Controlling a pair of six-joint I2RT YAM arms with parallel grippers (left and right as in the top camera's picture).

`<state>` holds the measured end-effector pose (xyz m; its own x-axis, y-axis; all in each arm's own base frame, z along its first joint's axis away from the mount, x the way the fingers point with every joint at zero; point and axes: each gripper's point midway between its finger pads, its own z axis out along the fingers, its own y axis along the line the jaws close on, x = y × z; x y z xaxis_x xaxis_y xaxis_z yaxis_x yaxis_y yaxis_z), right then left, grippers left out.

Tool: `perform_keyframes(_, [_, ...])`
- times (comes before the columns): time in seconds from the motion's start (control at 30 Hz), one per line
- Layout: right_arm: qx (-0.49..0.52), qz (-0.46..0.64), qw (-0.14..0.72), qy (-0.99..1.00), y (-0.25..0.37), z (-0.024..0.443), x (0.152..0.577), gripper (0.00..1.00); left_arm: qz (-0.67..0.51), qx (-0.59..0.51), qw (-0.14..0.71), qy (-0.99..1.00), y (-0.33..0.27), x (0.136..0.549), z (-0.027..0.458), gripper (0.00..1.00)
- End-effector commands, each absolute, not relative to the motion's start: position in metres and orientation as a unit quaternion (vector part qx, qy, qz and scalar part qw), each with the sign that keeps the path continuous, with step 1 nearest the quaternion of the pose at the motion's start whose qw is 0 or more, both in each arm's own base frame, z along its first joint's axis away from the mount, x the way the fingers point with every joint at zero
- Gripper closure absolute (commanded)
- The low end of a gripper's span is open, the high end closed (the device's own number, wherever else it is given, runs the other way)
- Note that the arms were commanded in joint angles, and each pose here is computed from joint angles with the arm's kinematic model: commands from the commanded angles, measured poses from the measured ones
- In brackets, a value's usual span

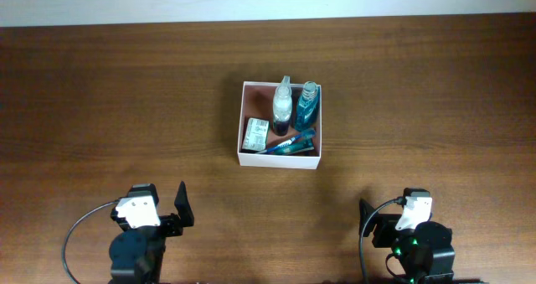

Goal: Pack container

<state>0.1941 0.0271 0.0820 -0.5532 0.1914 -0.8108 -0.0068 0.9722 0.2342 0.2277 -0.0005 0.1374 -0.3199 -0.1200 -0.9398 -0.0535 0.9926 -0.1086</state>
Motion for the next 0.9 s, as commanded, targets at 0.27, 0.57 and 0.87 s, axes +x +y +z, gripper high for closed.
perform_keyframes(0.27, [0.057, 0.108, 0.472, 0.873, 0.0269, 0.0817, 0.1946, 0.01, -0.026, -0.05, 0.595, 0.802, -0.0002, 0.2279, 0.1315, 0.0])
perform_keyframes(0.57, [0.057, 0.108, 0.472, 0.873, 0.0269, 0.0818, 0.1946, 0.01, -0.026, -0.05, 0.595, 0.802, -0.0002, 0.2279, 0.1315, 0.01])
perform_keyframes(0.87, [0.057, 0.108, 0.472, 0.873, 0.0269, 0.0818, 0.1946, 0.01, -0.026, -0.05, 0.595, 0.802, -0.0002, 0.2279, 0.1314, 0.01])
